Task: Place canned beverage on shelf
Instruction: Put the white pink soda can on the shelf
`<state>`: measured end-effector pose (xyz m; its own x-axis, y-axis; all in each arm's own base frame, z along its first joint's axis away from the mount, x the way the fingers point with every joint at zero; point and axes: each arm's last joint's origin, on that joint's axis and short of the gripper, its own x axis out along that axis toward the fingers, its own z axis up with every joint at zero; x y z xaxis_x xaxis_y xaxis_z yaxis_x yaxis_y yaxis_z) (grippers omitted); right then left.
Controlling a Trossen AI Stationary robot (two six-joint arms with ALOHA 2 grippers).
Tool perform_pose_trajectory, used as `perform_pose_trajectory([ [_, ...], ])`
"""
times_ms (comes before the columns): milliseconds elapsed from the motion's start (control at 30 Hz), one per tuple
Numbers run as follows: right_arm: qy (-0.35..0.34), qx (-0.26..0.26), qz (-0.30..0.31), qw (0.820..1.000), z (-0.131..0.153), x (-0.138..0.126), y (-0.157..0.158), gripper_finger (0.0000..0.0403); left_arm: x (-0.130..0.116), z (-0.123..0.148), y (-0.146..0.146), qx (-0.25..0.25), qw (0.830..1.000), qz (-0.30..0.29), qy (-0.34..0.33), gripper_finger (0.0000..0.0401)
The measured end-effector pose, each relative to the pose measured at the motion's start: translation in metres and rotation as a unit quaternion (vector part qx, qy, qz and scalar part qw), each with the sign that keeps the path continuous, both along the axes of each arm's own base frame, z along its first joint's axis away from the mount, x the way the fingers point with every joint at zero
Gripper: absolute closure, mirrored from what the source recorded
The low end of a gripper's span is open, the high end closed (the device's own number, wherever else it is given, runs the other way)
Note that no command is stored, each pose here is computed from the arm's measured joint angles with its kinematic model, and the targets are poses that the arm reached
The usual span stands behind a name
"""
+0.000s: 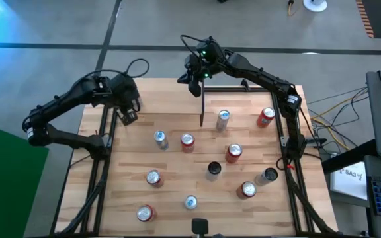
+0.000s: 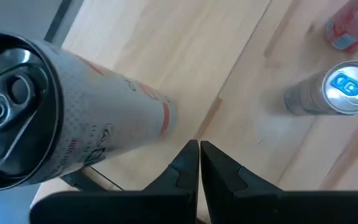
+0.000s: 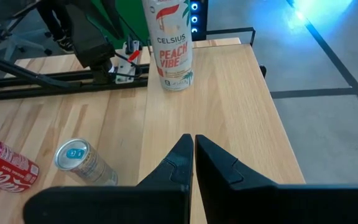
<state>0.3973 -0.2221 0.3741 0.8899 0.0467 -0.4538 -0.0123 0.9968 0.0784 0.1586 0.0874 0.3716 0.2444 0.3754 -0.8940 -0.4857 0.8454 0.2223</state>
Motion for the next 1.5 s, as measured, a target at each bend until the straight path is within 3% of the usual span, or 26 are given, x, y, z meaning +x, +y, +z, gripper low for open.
perform_pose_trajectory([
  [233, 0.0, 0.0, 0.0, 1.0, 0.0, 0.0, 0.0, 0.0394, -0.001, 0.001, 0.004, 0.046, 0.998, 0.027, 0.017, 0.0401],
  [1000, 0.001, 0.001, 0.0, 1.0, 0.0, 0.0, 0.0, 0.0394, -0.026, 0.011, 0.016, 0.094, 0.987, 0.128, 0.032, 0.0401],
  [1100, 0.004, 0.003, 0.0, 1.0, -0.001, 0.0, 0.0, 0.0394, -0.029, 0.02, 0.012, 0.083, 0.989, 0.12, 0.003, 0.0401],
  [1267, 0.005, 0.003, 0.0, 1.0, -0.001, 0.0, 0.0, 0.0394, -0.026, 0.044, 0.006, 0.027, 0.99, 0.064, -0.12, 0.0401],
  [1400, 0.005, 0.003, 0.001, 1.0, -0.001, 0.0, 0.0, 0.0394, -0.017, 0.052, 0.01, 0.043, 0.983, 0.053, -0.172, 0.0401],
  [1500, 0.005, 0.003, 0.001, 1.0, -0.001, 0.0, 0.0, 0.0394, -0.009, 0.049, 0.016, 0.048, 0.982, 0.047, -0.174, 0.0401],
])
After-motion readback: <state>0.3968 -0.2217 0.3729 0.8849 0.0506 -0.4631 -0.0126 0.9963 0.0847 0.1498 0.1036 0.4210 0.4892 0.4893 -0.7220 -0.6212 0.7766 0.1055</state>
